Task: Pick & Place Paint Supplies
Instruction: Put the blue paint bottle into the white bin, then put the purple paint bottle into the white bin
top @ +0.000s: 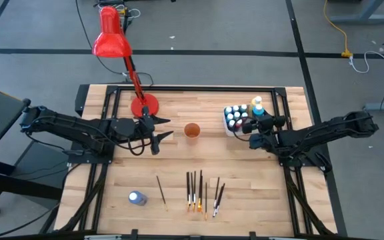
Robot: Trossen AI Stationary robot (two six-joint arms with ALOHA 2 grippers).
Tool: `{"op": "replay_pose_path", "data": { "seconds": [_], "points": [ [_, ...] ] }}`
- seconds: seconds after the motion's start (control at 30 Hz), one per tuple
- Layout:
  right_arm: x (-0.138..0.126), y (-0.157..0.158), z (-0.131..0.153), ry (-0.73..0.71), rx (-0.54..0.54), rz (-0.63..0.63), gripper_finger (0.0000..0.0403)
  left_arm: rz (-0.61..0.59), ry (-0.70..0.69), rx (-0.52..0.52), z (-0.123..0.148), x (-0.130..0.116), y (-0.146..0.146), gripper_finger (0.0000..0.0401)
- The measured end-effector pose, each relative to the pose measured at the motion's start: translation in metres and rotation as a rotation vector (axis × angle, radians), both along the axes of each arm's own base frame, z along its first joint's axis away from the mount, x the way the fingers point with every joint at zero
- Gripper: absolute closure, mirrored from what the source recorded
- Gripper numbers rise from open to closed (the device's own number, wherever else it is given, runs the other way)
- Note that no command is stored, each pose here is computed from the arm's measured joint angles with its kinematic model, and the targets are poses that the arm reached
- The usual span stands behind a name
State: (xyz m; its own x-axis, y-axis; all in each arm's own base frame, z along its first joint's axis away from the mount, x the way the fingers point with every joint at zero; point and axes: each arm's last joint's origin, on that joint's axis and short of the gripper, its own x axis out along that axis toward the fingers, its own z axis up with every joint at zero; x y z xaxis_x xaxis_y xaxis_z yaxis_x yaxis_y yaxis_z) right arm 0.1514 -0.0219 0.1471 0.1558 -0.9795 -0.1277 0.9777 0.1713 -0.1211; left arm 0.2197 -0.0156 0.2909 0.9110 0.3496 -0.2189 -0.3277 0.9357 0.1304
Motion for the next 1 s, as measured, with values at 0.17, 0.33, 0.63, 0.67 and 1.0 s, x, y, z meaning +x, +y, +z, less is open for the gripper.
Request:
{"op": "replay_pose_path", "data": {
  "seconds": [0.17, 0.33, 0.63, 0.67, 1.0],
  "points": [
    [-0.002, -0.003, -0.004, -0.02, 0.004, -0.014, 0.0193, 0.0, 0.0, 0.0, 0.0, 0.0, 0.0, 0.0181],
    [-0.001, -0.005, -0.003, -0.034, 0.003, -0.03, 0.0171, 0.0, 0.0, 0.0, 0.0, 0.0, 0.0, 0.0181],
    [0.001, -0.007, 0.003, -0.018, -0.051, -0.074, 0.0123, 0.0, 0.001, 0.002, 0.0, 0.0, 0.0, 0.0181],
    [0.003, -0.007, 0.005, -0.01, -0.068, -0.086, 0.0121, -0.001, 0.001, 0.002, 0.0, 0.0, 0.0, 0.0181],
    [0.024, -0.006, 0.054, -0.072, -0.131, 0.115, 0.0119, -0.001, 0.002, 0.003, 0.0, 0.0, 0.0, 0.0181]
  ]
}}
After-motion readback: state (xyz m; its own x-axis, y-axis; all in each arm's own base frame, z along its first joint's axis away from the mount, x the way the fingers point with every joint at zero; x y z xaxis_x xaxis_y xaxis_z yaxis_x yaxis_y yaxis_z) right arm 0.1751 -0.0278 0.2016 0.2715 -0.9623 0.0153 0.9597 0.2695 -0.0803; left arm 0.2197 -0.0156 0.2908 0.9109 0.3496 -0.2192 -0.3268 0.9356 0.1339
